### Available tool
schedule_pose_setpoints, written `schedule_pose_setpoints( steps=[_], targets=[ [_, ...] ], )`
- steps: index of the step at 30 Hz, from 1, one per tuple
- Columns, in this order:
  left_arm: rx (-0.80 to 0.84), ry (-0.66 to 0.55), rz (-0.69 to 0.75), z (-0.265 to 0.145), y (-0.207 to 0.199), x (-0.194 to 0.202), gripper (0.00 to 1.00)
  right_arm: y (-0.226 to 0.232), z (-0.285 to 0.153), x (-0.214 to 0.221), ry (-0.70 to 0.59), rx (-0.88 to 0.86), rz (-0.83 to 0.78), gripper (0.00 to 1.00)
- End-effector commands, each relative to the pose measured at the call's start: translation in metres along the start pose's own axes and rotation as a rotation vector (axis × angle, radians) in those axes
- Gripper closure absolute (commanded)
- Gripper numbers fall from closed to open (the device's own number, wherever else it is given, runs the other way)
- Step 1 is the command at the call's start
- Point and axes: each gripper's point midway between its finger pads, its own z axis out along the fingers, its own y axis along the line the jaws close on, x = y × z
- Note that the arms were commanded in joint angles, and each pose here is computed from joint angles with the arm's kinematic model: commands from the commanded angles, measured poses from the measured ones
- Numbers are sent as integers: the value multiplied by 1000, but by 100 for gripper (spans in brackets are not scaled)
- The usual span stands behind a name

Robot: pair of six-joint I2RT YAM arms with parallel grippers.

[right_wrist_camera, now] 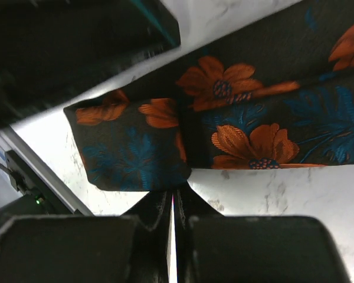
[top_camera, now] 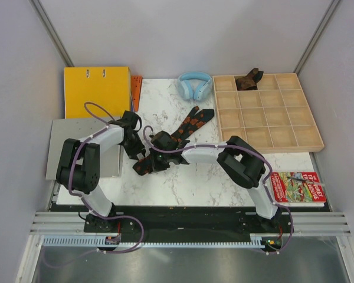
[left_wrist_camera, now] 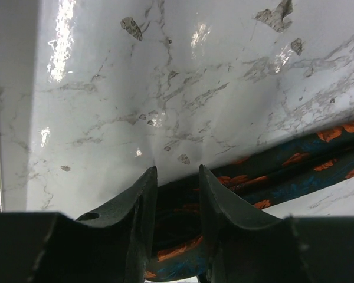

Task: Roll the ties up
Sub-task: Roll the tie at the center of the board.

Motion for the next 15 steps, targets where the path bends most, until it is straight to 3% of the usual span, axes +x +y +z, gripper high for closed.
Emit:
schedule_pose_setpoints(
  steps=[1, 15],
  targets=[
    [42, 38, 58, 6, -4, 9, 60, 2, 4, -15, -10, -7, -30, 95],
    [153, 124, 38, 3, -7, 44, 60, 17, 10, -36, -26, -76, -75, 96]
  ],
)
